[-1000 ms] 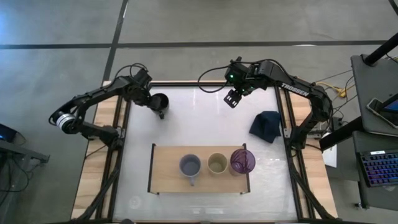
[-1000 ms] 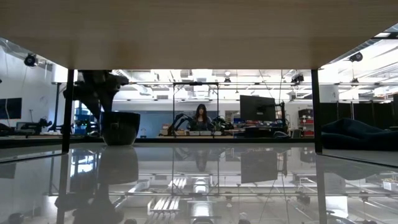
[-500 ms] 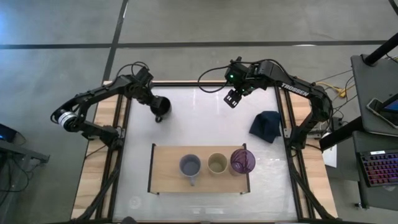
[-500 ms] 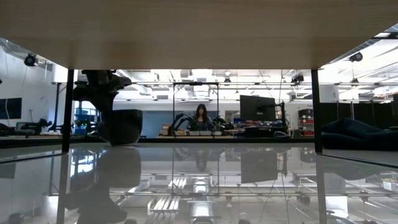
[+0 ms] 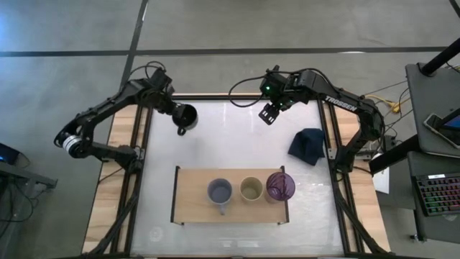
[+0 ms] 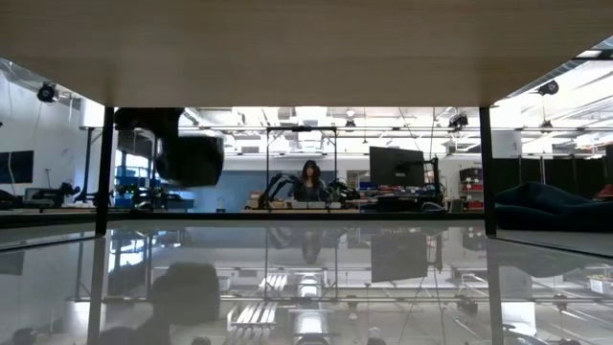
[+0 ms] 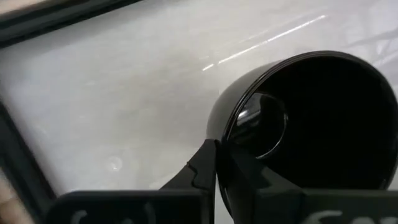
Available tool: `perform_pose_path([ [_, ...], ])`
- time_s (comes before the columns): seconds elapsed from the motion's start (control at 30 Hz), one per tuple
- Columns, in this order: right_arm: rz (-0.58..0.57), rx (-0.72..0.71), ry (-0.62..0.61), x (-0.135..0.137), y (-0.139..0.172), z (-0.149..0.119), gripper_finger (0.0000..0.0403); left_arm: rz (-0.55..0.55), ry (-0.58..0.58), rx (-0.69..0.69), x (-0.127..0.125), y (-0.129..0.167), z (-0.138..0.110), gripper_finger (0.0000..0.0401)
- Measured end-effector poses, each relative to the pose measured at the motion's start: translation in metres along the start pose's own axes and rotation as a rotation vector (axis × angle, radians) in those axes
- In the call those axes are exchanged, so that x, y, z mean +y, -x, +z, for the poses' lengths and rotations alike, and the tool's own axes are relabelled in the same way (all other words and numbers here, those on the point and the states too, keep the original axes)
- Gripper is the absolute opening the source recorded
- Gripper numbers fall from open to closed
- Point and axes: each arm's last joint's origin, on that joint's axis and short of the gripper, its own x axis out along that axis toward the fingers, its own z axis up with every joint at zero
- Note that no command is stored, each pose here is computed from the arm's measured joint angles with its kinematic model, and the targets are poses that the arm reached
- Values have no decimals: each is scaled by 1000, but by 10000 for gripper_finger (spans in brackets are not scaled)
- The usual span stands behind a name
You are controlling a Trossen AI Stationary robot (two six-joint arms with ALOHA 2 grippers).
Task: Stack small to large cups/mugs on shelf
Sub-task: Put the black mug on the shelf
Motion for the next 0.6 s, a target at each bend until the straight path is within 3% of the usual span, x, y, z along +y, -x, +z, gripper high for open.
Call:
perform_pose_path([
  [0.33,-28,-6,11,-3,0,1,192,-51,-59,-38,-21,89,-4,1],
  [0.5,-30,-7,-24,-5,-1,1,192,-62,-67,16,-27,131,-28,0],
  [0.6,-31,-7,-46,-5,-1,1,192,-147,-42,-4,-34,153,-40,0],
])
